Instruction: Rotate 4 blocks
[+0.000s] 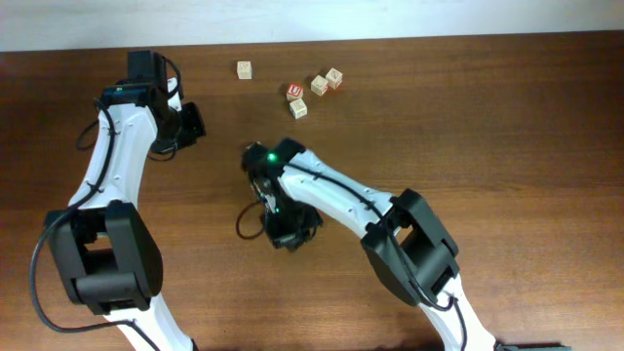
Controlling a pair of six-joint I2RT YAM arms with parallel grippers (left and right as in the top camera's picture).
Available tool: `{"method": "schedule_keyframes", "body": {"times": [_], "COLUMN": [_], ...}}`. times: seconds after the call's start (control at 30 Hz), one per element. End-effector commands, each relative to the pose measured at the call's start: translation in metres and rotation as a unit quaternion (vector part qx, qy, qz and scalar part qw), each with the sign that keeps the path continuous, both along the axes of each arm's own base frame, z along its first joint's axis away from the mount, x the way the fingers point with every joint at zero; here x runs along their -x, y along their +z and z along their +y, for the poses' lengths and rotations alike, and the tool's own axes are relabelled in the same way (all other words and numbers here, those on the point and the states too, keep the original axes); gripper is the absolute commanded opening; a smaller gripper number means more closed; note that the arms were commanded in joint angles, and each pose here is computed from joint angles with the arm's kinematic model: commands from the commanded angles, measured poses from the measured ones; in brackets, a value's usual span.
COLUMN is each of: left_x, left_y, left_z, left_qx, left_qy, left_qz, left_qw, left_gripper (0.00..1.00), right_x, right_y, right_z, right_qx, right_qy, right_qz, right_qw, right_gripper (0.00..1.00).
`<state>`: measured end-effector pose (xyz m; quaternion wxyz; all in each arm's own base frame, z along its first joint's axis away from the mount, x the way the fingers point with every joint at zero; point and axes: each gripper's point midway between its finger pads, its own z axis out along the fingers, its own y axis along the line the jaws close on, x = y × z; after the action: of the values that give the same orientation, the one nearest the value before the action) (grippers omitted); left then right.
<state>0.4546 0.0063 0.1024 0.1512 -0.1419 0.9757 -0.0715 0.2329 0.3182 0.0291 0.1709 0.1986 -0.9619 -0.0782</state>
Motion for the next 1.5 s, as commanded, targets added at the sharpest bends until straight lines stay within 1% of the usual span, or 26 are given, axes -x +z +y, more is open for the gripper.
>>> {"method": "schedule_keyframes", "body": {"times": [0.0, 0.03, 0.1, 0.27, 0.4, 0.53, 0.57, 0.63, 0.9, 1.07, 1.13, 1.2, 1.27, 1.33, 1.37, 1.47], "left_x": [0.000, 0.000, 0.000, -0.001, 0.000, -0.001, -0.002, -0.002, -0.002, -0.002, -0.002, -0.002, -0.002, -0.002, -0.002, -0.002], "left_y": [0.001, 0.001, 0.002, 0.002, 0.002, 0.002, 0.002, 0.002, 0.002, 0.002, 0.002, 0.002, 0.002, 0.002, 0.002, 0.002], "left_z": [0.000, 0.000, 0.000, 0.000, -0.001, -0.010, -0.010, -0.010, -0.010, -0.010, -0.010, -0.010, -0.010, -0.010, -0.010, -0.010], "left_qx": [-0.007, -0.007, -0.007, -0.007, -0.006, -0.007, -0.007, -0.007, -0.007, -0.007, -0.007, -0.007, -0.007, -0.007, -0.007, -0.007], "left_qy": [-0.009, -0.009, -0.009, -0.009, -0.010, -0.020, -0.020, -0.020, -0.020, -0.020, -0.020, -0.020, -0.020, -0.020, -0.020, -0.020], "left_qz": [-0.003, -0.003, -0.003, -0.004, -0.003, -0.005, -0.007, -0.007, -0.007, -0.007, -0.007, -0.007, -0.007, -0.007, -0.007, -0.007], "left_qw": [1.000, 1.000, 1.000, 1.000, 1.000, 1.000, 1.000, 1.000, 1.000, 1.000, 1.000, 1.000, 1.000, 1.000, 1.000, 1.000], "left_gripper": [0.00, 0.00, 0.00, 0.00, 0.00, 0.00, 0.00, 0.00, 0.00, 0.00, 0.00, 0.00, 0.00, 0.00, 0.00, 0.00], "right_x": [0.005, 0.002, -0.023, -0.069, -0.088, -0.097, -0.104, -0.104, -0.085, -0.083, -0.080, -0.077, -0.075, -0.075, -0.076, -0.087], "right_y": [-0.017, -0.017, -0.021, -0.022, -0.023, -0.022, -0.021, -0.019, -0.017, -0.017, -0.013, -0.013, -0.011, -0.009, -0.006, 0.028], "right_z": [-0.013, -0.014, -0.025, -0.040, -0.037, -0.029, -0.023, -0.016, -0.004, -0.001, 0.007, 0.013, 0.017, 0.019, 0.018, 0.002], "right_qx": [0.012, 0.009, 0.018, -0.019, -0.044, -0.064, -0.082, -0.103, -0.110, -0.114, -0.140, -0.146, -0.151, -0.155, -0.153, -0.121], "right_qy": [-0.016, -0.020, -0.068, -0.134, -0.147, -0.147, -0.146, -0.133, -0.108, -0.105, -0.092, -0.076, -0.065, -0.059, -0.058, -0.062], "right_qz": [0.014, 0.012, -0.010, -0.031, -0.051, -0.067, -0.078, -0.077, -0.058, -0.056, -0.047, -0.052, -0.055, -0.057, -0.057, -0.083], "right_qw": [1.000, 1.000, 0.997, 0.990, 0.987, 0.985, 0.983, 0.983, 0.986, 0.986, 0.985, 0.985, 0.985, 0.984, 0.985, 0.987], "right_gripper": [0.04, 0.04, 0.04, 0.04, 0.05, 0.04, 0.05, 0.05, 0.05, 0.06, 0.05, 0.06, 0.09, 0.10, 0.05, 0.05]}}
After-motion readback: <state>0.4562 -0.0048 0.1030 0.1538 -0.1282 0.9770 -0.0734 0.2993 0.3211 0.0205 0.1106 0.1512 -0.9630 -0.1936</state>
